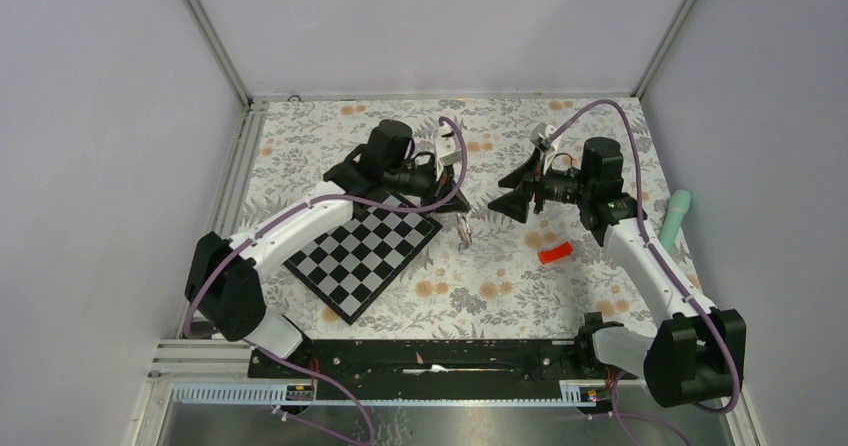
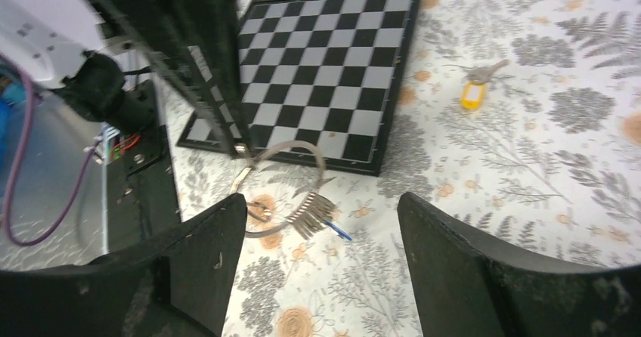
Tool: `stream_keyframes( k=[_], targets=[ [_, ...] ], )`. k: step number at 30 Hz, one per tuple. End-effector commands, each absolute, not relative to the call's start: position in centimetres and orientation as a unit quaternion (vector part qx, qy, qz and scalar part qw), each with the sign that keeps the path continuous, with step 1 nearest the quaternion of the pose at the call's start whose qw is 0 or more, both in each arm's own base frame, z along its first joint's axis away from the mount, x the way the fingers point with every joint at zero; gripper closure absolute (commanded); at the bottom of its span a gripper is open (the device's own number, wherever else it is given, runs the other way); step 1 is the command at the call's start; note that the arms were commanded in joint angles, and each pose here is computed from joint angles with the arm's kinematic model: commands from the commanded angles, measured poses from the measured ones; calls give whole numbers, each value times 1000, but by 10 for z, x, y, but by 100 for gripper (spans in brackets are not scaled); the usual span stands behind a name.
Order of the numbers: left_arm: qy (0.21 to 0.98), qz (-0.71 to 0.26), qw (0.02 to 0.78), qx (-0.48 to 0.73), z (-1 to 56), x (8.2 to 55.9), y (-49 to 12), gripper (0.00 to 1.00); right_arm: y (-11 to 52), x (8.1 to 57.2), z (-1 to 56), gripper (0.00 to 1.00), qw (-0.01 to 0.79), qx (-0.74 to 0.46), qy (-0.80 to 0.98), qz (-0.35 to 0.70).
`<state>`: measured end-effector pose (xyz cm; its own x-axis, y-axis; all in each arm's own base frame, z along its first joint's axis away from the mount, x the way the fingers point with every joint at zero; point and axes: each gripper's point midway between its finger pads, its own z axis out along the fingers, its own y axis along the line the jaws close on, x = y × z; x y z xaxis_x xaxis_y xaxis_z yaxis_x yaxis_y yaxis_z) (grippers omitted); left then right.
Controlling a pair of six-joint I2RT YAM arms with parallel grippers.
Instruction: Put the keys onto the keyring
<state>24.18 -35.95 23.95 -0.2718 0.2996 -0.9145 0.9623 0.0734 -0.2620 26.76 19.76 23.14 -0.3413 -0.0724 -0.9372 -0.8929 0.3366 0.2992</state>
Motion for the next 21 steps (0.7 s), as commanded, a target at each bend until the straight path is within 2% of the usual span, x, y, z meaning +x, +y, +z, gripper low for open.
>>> stream_keyframes(
  k=[1,11,21],
  targets=[
    [605,-423,416,530,277,247,-342,100,191,308,243,18,492,-335,705,387],
    [624,-404,401,535,286,227,-317,100,231,393,205,9,480,-332,758,293],
    [628,-404,391,538,289,219,-311,100,304,454,133,7,381,-382,799,265]
  ],
)
